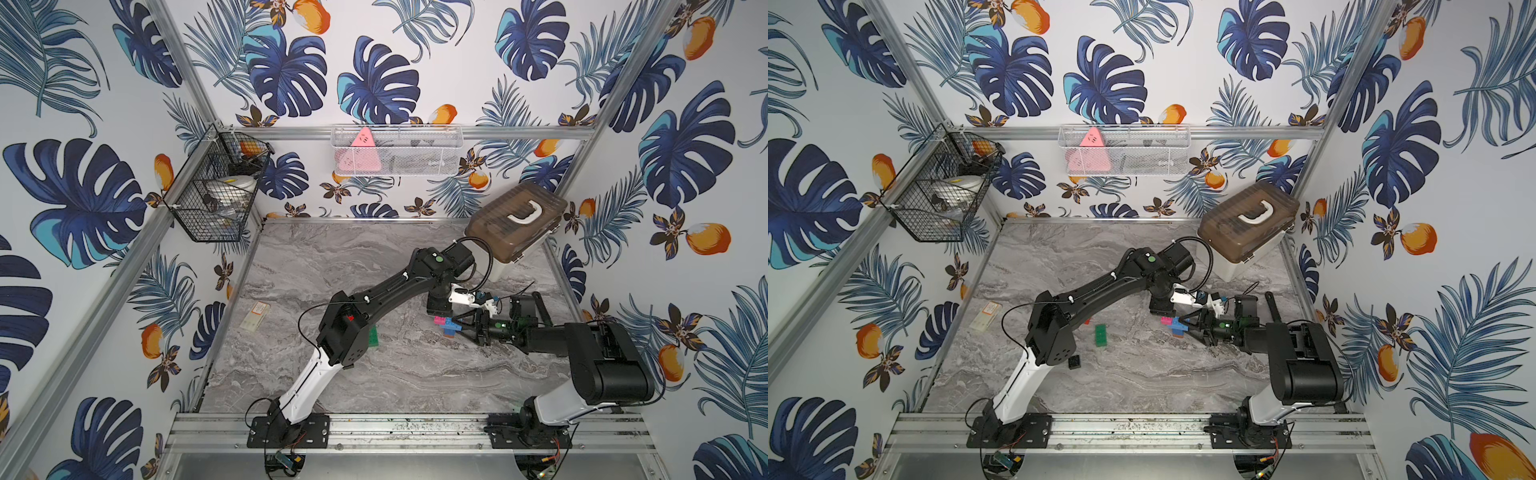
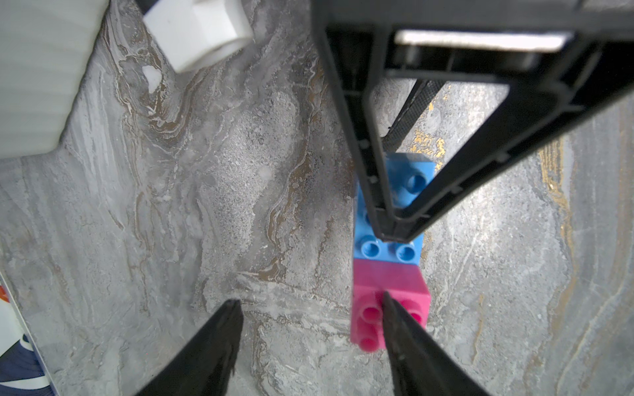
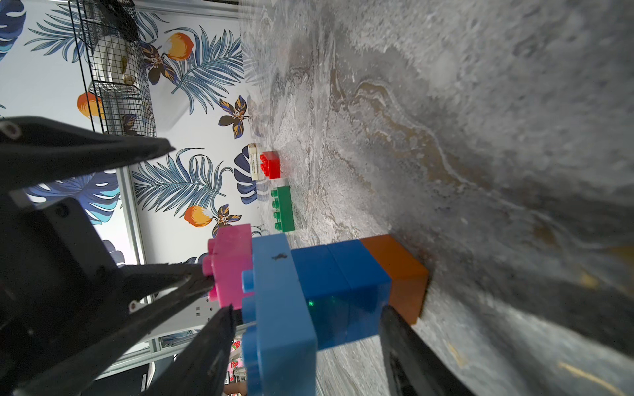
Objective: Assemble a spoon with lego
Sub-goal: Assemble the lego brick with the lego brick.
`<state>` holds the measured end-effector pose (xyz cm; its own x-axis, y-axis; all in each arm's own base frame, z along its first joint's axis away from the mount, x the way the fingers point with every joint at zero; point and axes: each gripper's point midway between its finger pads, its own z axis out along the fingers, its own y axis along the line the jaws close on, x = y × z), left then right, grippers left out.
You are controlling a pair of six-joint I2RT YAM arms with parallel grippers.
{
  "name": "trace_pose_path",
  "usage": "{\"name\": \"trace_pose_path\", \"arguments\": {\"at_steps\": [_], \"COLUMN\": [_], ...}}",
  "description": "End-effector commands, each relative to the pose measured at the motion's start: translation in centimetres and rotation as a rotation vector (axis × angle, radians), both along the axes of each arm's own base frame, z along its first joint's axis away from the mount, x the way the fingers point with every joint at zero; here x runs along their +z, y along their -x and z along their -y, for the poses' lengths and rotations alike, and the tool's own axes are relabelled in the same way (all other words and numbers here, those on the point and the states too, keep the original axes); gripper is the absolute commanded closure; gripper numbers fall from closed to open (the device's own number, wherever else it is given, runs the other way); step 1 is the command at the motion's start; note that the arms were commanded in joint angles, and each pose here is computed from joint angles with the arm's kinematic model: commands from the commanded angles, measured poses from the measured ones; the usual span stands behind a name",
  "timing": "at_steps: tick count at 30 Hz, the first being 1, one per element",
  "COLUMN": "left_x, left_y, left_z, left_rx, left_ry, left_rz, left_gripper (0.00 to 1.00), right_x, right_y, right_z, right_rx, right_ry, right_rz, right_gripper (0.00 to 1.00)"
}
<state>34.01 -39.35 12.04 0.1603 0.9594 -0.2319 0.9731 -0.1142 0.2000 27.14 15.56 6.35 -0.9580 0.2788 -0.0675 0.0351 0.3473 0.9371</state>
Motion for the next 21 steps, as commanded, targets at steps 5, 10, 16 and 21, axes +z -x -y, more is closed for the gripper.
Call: {"name": "trace_pose_path", "arguments": {"at_steps": [5,10,16,21], "left_x": [1.8,2.6,3.5,5.1], "left_y": [-0.2,0.0,-0.2,-0.5], "left_z": [0.3,0.5,0.3,0.4], "left_rx": [-0.005,-0.009,0.002,0.018], "left_ry": [0.026,0.044,0.057,0.090], "left_rz": [0.041,0.048,0.070,0.106], "left_gripper": [0.28,0.28,0.27,0.26], "right_x": [-0.2,-0.2,0.1,0.7], "right_y": [0.1,0.2,0.2,0.1], "right_z": [0.0,0.0,0.0,0.0], "right_rx": [0.004,0.004,0.004,0.006], "right_ry": [0.009,0.010,0.007,0.018], "right_rz": [-0.007,-0.007,0.001,0.020], "right_gripper": [0.35,0.36,0.34,0.29]}}
